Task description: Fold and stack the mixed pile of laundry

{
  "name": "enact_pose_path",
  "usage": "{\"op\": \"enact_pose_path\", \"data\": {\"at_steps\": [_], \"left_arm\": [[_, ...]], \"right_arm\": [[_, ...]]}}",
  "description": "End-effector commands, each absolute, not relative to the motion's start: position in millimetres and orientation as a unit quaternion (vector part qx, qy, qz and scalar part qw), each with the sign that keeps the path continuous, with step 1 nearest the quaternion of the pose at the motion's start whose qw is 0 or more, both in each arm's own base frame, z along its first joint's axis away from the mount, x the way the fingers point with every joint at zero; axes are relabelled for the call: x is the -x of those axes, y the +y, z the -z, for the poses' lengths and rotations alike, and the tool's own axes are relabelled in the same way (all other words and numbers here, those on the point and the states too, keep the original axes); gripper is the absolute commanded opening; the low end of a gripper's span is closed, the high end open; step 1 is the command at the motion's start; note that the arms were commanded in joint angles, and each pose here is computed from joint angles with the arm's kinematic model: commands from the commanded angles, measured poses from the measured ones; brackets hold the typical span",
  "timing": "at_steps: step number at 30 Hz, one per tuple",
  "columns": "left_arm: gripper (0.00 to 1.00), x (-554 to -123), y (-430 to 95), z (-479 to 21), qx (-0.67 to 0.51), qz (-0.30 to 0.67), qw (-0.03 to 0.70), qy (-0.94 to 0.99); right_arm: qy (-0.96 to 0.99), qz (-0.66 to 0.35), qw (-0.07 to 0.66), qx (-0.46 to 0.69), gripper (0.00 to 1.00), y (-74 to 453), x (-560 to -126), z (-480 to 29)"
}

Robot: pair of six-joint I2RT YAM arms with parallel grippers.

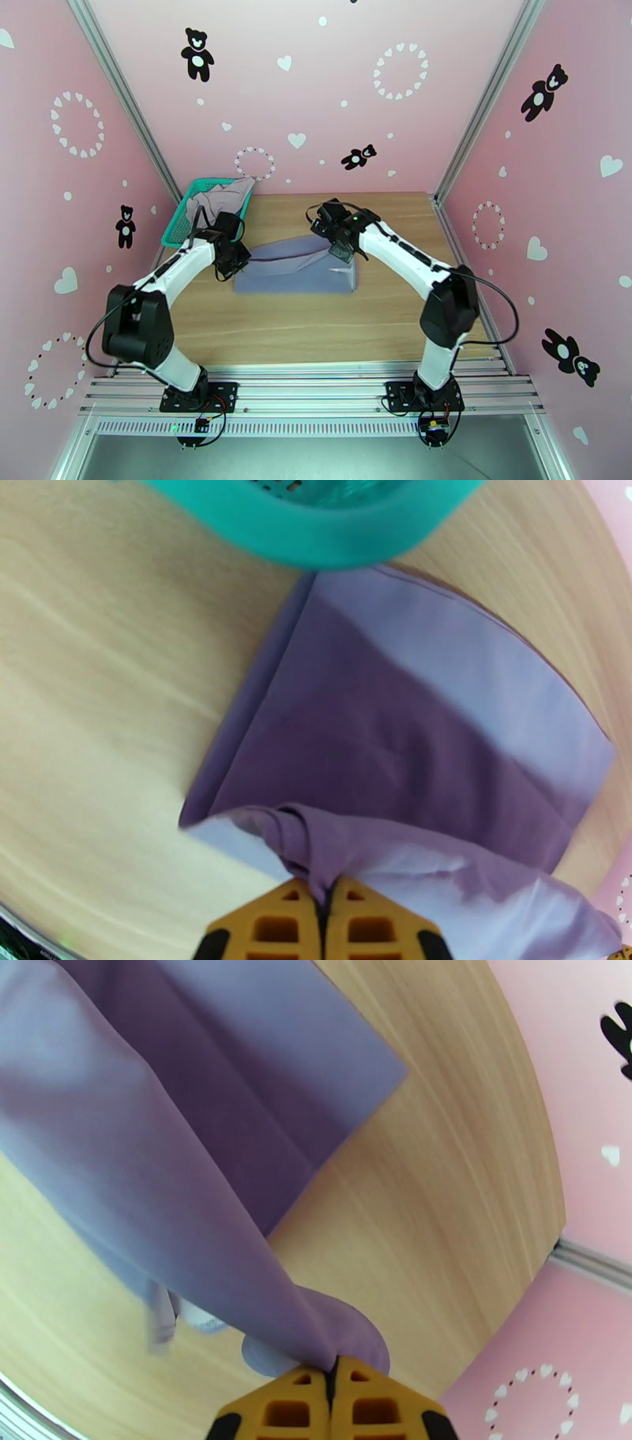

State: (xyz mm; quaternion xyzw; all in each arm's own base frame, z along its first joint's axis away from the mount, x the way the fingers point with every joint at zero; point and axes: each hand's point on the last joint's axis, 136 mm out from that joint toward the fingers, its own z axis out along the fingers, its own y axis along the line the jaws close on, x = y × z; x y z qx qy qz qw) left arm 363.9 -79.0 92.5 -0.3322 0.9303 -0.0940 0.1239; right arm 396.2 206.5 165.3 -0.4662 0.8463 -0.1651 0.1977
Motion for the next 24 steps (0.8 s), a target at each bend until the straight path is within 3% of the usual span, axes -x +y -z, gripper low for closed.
{"op": "enact_pose_path", "data": {"at_steps": [1,15,16,17,18,19,21,22,24], "left_arm": [[0.0,-384,-74,-78,0.331,0.074,0.126,0.932],[0.0,-414,-61,-53,0.361,0.018,0.129,0.923],[0.04,-414,-60,-52,0.363,0.015,0.13,0.923],[0.14,-414,-59,-53,0.365,0.014,0.131,0.922],[0.37,-415,-60,-53,0.366,0.016,0.133,0.921],[0.52,-416,-61,-54,0.366,0.019,0.133,0.921],[0.65,-417,-62,-56,0.368,0.027,0.136,0.92],[0.71,-418,-64,-58,0.368,0.032,0.137,0.919],[0.82,-419,-67,-63,0.367,0.045,0.141,0.918]], "right_arm": [[0.84,0.165,0.208,0.474,0.0,213,-428,-161],[0.86,0.149,0.192,0.449,0.0,213,-489,-105],[0.862,0.15,0.194,0.444,0.0,213,-492,-101],[0.864,0.151,0.196,0.438,0.0,213,-495,-99],[0.867,0.151,0.198,0.432,0.0,212,-497,-96],[0.87,0.151,0.201,0.423,0.0,212,-500,-94],[0.878,0.149,0.203,0.406,0.0,210,-504,-92],[0.883,0.15,0.205,0.396,0.05,210,-505,-91],[0.889,0.15,0.208,0.378,0.28,208,-507,-91]]}}
